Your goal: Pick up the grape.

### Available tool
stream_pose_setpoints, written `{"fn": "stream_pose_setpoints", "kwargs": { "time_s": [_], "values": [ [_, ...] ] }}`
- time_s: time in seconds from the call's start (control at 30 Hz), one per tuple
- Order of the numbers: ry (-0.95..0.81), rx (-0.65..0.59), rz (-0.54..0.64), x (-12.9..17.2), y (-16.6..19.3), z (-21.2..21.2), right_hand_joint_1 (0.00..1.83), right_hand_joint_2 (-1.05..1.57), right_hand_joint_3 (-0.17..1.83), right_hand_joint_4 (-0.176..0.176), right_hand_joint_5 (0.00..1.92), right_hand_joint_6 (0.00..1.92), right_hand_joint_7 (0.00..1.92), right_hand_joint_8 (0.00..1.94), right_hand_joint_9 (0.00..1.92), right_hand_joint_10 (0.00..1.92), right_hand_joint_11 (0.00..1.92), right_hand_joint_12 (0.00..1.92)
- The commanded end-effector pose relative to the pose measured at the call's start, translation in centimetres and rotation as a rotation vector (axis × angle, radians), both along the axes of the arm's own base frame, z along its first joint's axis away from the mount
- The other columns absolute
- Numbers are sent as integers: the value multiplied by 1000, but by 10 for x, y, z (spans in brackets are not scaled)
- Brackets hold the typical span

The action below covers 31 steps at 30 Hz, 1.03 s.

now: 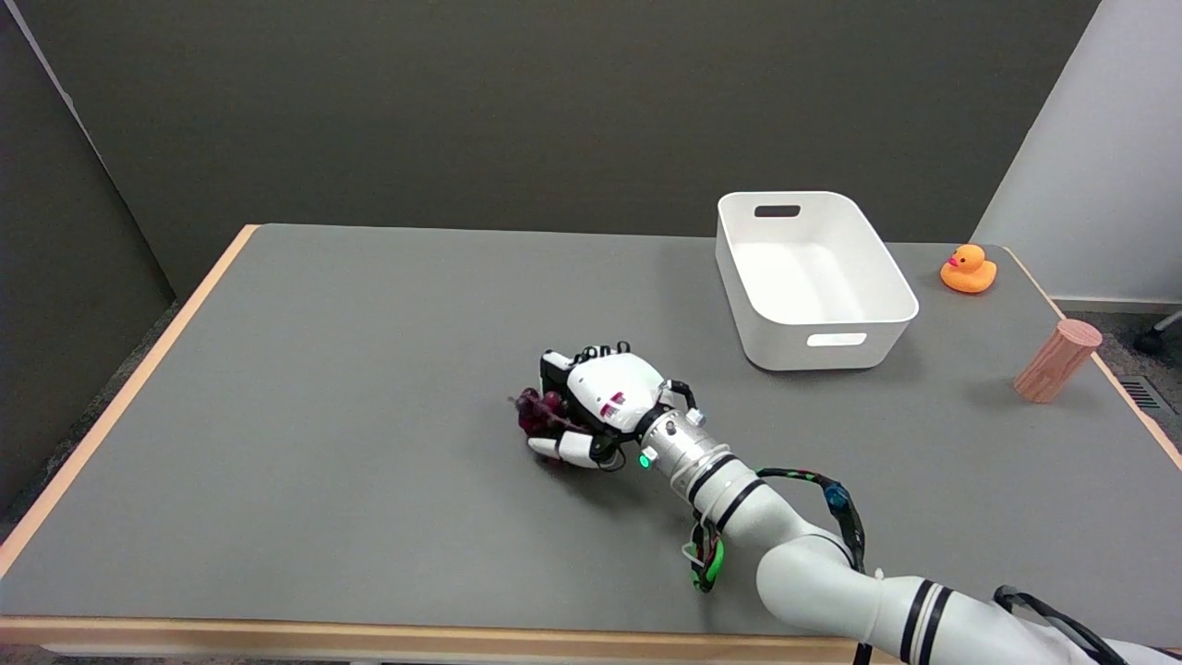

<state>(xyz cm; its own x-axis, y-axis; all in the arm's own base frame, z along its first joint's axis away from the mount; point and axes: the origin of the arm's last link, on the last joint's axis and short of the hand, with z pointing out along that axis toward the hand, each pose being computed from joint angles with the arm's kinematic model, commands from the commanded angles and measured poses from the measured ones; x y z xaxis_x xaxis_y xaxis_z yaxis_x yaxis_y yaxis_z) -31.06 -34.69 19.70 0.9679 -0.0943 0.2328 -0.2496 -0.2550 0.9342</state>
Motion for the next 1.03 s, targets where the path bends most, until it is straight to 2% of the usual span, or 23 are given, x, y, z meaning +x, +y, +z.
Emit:
{"fn": "stream_pose_setpoints", "kwargs": {
  "time_s": [0.03,0.13,0.33,0.53,0.7,0.87,0.9,0.97,1.03],
  "values": [
    [45,22,177,47,-15,-4,1136,1197,320,-176,550,1637,608,1676,770,1832,401,1921],
    [54,28,219,63,-21,-3,1141,1190,324,-176,557,1625,615,1670,787,1807,401,1921],
    [95,34,347,115,-44,7,1148,1178,332,-176,569,1609,628,1654,795,1806,444,1921],
    [133,24,402,150,-64,20,1153,1171,327,-176,583,1592,640,1632,820,1787,475,1921],
    [183,-45,427,175,-84,52,1157,1164,328,-176,591,1581,650,1618,824,1788,503,1921],
    [292,-202,399,187,-104,118,1160,1158,331,-176,599,1572,657,1608,827,1781,503,1921],
    [147,-115,471,213,-90,79,1161,1157,332,-176,601,1571,658,1606,829,1779,498,1921],
    [328,-319,362,189,-109,169,1161,1155,334,-176,602,1570,660,1605,829,1781,486,1921],
    [350,-390,325,186,-109,202,1161,1155,334,-176,603,1570,660,1605,829,1784,478,1921]
  ]
}}
